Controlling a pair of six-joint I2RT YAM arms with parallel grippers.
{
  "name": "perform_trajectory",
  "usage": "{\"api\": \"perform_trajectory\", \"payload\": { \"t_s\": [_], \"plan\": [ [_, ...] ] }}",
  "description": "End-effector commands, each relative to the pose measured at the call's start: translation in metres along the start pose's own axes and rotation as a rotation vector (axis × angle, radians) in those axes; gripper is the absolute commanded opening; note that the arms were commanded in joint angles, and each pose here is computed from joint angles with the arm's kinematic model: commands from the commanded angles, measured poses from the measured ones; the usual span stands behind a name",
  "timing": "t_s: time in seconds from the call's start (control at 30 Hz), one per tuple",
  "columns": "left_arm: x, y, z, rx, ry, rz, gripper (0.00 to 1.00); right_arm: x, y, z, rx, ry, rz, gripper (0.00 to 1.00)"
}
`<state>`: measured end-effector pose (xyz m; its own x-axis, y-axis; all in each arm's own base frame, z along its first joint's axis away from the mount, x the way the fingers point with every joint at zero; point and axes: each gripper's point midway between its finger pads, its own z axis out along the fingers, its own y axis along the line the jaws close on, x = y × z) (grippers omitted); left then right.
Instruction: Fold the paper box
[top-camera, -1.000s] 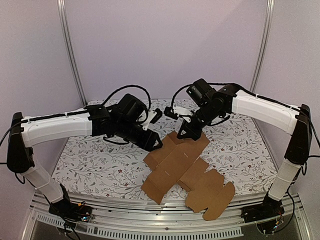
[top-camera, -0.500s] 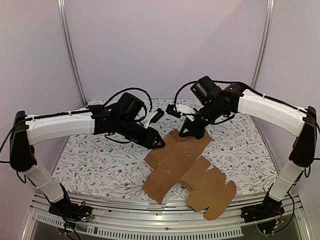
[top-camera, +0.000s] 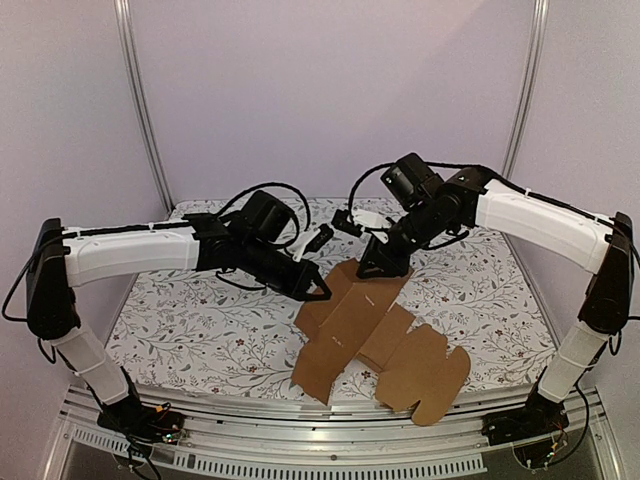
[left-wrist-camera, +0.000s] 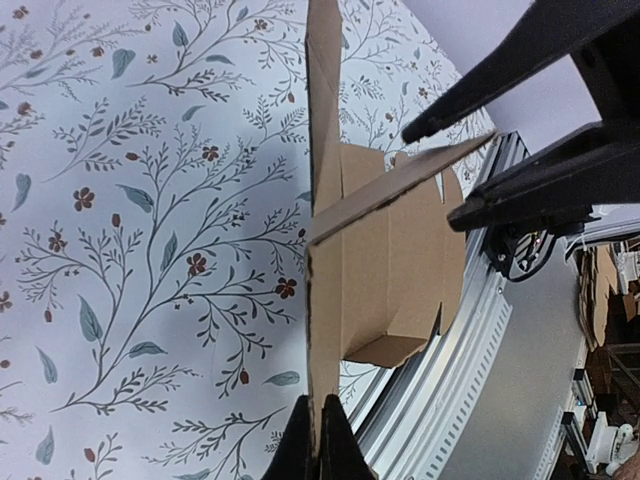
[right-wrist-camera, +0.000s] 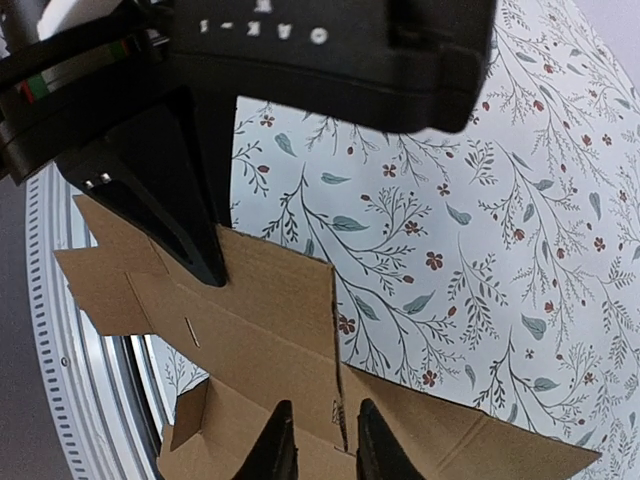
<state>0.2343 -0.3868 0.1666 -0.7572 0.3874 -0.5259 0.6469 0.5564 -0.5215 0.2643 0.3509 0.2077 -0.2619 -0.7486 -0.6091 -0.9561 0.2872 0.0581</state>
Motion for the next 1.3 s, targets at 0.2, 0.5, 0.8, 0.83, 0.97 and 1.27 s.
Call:
{"api": "perform_trajectory", "payload": {
  "t_s": [0.2, 0.5, 0.8, 0.83, 0.97, 1.27],
  "plan": [
    [-0.003, 0.008, -0.025, 0.003, -0.093, 0.029, 0.0, 0.065, -0.012, -0.031, -0.142, 0.004, 0.177, 0.52],
    [-0.005, -0.001, -0.043, 0.083, -0.173, 0.026, 0.0, 0.111, -0.028, -0.016, -0.161, 0.092, 0.254, 0.59],
    [-0.004, -0.002, -0.051, 0.112, -0.199, 0.007, 0.0, 0.11, -0.031, 0.007, -0.216, 0.078, 0.301, 0.61],
    [-0.003, -0.001, -0.051, 0.113, -0.2, 0.005, 0.0, 0.111, -0.031, 0.009, -0.226, 0.08, 0.306, 0.61],
    [-0.003, 0.0, -0.052, 0.121, -0.209, 0.001, 0.0, 0.11, -0.024, 0.015, -0.284, 0.058, 0.314, 0.61],
    [-0.006, 0.014, -0.05, 0.103, -0.215, -0.044, 0.0, 0.101, -0.01, 0.019, -0.345, 0.026, 0.291, 0.36]
  ]
}}
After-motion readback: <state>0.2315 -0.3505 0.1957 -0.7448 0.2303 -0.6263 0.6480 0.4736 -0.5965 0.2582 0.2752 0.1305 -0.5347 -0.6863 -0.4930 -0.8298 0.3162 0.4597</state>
